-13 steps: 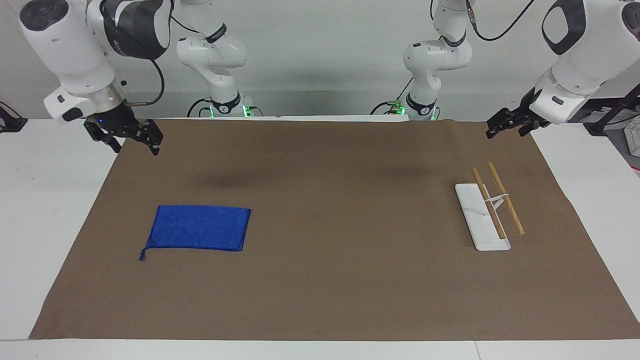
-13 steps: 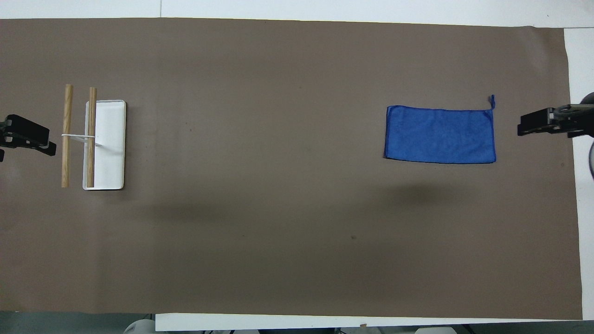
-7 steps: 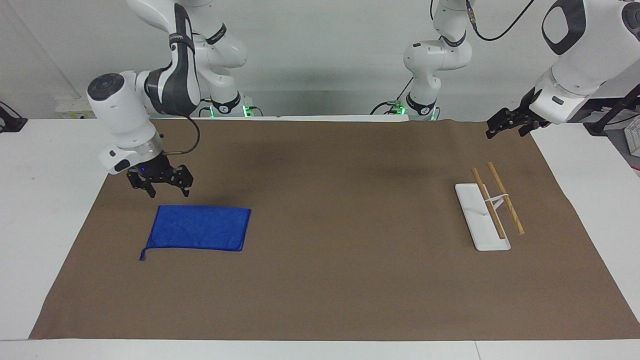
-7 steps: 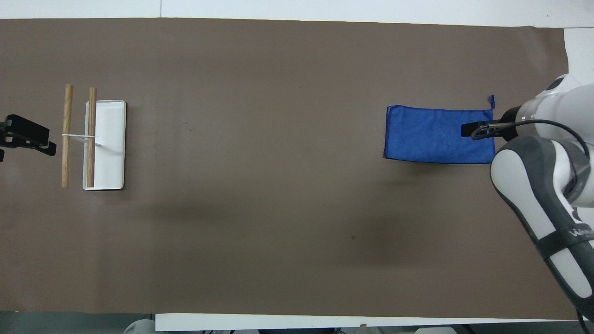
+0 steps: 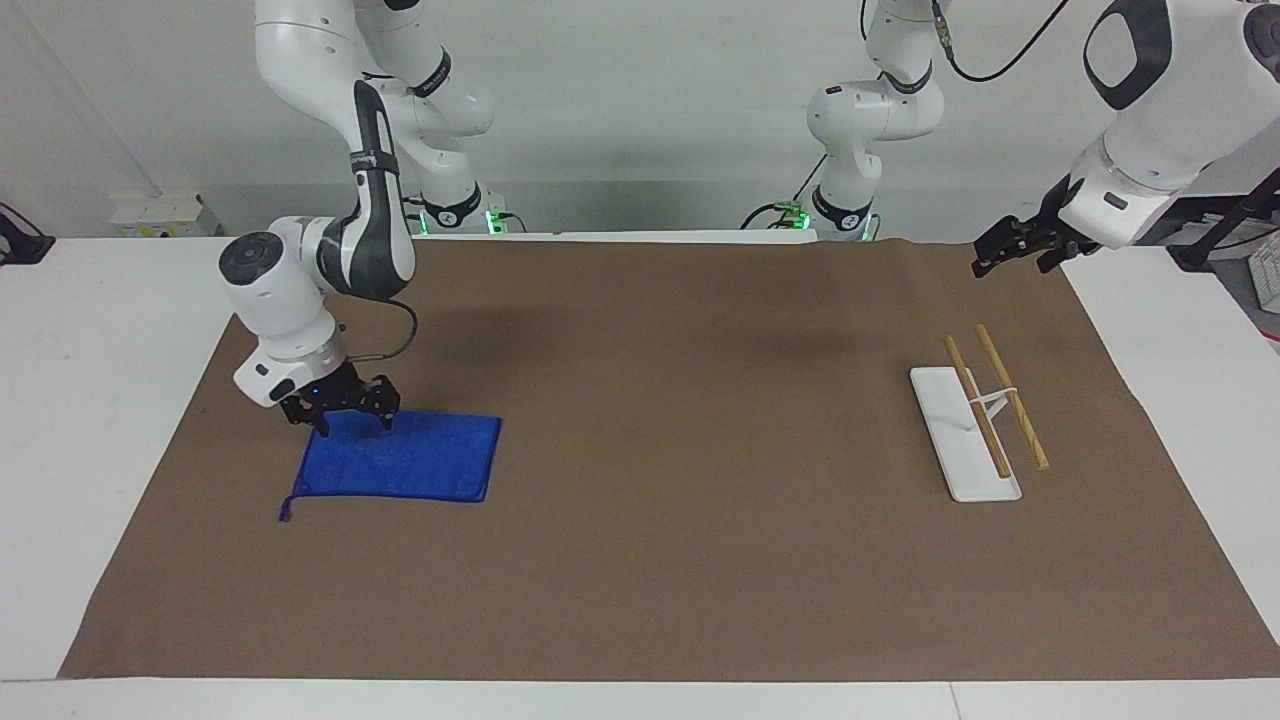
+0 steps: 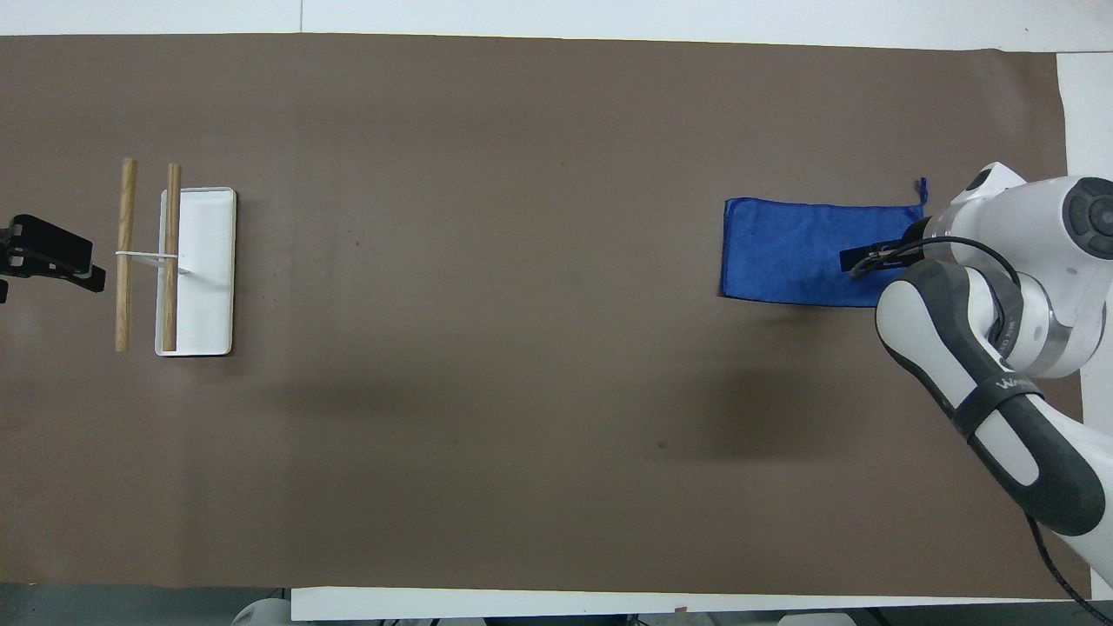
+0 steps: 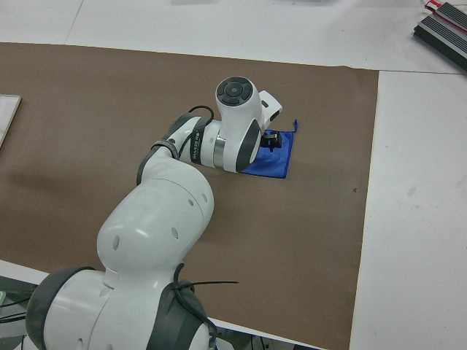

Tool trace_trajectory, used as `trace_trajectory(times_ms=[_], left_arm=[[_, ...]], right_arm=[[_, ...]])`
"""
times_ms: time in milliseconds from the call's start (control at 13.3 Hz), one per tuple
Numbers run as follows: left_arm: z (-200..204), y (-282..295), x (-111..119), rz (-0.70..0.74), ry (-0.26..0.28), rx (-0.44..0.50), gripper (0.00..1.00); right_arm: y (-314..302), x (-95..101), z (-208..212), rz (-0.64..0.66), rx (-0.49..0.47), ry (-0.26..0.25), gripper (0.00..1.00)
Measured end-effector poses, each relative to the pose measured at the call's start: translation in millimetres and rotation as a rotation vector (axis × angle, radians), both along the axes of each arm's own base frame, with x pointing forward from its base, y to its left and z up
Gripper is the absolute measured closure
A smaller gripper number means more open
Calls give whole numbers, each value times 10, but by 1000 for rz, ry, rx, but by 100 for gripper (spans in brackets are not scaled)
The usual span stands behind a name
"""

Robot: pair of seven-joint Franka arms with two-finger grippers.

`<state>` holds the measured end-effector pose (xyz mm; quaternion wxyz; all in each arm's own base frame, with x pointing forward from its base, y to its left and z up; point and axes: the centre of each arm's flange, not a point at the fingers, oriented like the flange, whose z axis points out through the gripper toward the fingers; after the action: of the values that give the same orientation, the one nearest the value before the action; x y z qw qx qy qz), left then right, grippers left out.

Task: Right arm passes towel to left arm to hang
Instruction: 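Grasp the blue towel's edge with the right gripper, then carry the towel toward the left gripper while the left gripper opens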

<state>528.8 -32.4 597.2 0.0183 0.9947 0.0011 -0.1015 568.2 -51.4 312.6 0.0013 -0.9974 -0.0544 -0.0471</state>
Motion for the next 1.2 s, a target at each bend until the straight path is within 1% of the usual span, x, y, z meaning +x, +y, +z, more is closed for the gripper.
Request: trace_trajectory(times_ms=[226, 301, 376, 452, 527, 602, 677, 753, 978, 1054, 1129, 1204], left_arm=[[0, 0, 0, 0, 0, 0, 0], [0, 0, 0, 0, 0, 0, 0], [0, 0, 0, 0, 0, 0, 0], [0, 0, 0, 0, 0, 0, 0], [0, 0, 0, 0, 0, 0, 0], [0, 0, 0, 0, 0, 0, 0], [0, 0, 0, 0, 0, 0, 0], [0, 0, 0, 0, 0, 0, 0], [0, 0, 0, 0, 0, 0, 0], [0, 0, 0, 0, 0, 0, 0], [0, 0, 0, 0, 0, 0, 0], [0, 0, 0, 0, 0, 0, 0]], right_arm=[[-5, 28, -180, 2, -2, -2, 3], [-5, 28, -211, 3, -2, 2, 7], [-4, 27, -234, 3, -2, 5, 7], [-5, 29, -246, 5, -2, 4, 12], [-4, 34, -251, 12, -4, 1, 12], [-5, 36, -253, 21, -5, -1, 19], [-4, 37, -258, 24, -5, -1, 19], [-4, 36, -270, 24, -5, 1, 22], [-4, 35, -291, 26, -5, 4, 25], [-3, 42, -275, 26, -5, 1, 35], [-3, 48, -252, 26, -5, -4, 48], [2, 51, -238, 27, -5, -6, 59]])
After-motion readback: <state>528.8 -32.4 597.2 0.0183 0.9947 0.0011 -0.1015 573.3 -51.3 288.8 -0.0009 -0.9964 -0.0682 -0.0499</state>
